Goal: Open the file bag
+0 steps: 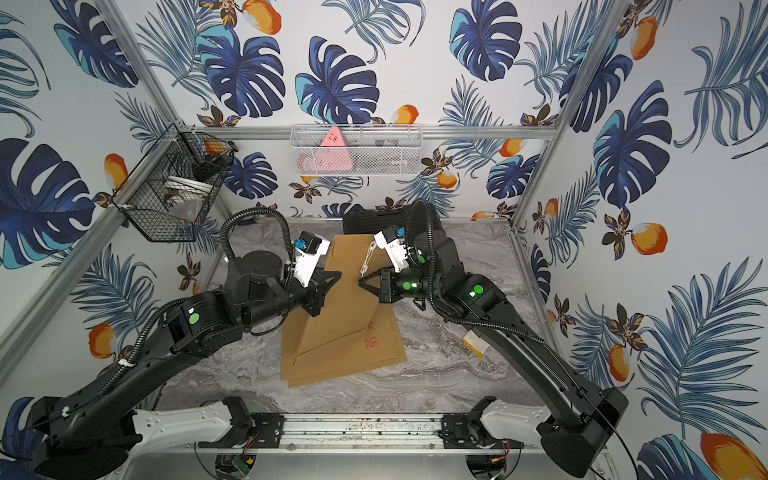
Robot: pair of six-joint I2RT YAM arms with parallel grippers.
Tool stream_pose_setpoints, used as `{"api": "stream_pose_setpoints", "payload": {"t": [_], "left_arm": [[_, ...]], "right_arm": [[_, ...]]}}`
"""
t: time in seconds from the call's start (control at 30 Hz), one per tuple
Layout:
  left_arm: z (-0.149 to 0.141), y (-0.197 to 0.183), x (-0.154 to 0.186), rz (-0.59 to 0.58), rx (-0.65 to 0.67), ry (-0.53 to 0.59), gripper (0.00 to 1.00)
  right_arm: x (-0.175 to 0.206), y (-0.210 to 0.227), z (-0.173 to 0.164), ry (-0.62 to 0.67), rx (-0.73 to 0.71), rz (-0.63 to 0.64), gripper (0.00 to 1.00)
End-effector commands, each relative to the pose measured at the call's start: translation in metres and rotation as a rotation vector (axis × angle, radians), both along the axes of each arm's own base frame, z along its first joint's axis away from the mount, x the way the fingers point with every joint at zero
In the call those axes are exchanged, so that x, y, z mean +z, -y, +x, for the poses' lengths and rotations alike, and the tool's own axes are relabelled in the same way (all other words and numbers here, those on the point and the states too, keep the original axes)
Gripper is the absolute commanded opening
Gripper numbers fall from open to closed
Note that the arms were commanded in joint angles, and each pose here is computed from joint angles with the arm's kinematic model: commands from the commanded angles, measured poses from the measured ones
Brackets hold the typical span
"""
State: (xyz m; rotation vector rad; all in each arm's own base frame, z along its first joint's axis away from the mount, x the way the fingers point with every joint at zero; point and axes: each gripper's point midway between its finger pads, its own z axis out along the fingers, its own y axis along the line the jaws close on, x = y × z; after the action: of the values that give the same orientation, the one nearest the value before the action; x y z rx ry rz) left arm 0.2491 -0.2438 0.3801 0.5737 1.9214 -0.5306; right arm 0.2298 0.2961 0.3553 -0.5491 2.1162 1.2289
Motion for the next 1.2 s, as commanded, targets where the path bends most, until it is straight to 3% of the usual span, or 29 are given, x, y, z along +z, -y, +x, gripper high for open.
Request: {"api": "stream_pose_setpoints", "payload": {"t": [0.0,0.2,0.43,1.17], "left_arm": [[0.004,-0.004,-0.001,0.082,0.004,0.031,0.00],[0.006,-0.010,-0.012,0.234,-0.015,0.023,0.00],[0.001,-0.008,-0.020,0.315,-0.075,0.012,0.00],[-0.011,-0.002,-0.028,0.328,-0.152,-0.019,0.00]], "right_arm": [[0.009,0.008,0.015,0.062,-0.094,-0.012,0.00],[0.003,0.022,0.031,0.090,-0.194,-0.089,0.00],[0.011,0.032,0.045,0.154,-0.280,-0.118,0.00],[0.029,0.049,0.054,0.241,-0.368,-0.110,0.00]]}}
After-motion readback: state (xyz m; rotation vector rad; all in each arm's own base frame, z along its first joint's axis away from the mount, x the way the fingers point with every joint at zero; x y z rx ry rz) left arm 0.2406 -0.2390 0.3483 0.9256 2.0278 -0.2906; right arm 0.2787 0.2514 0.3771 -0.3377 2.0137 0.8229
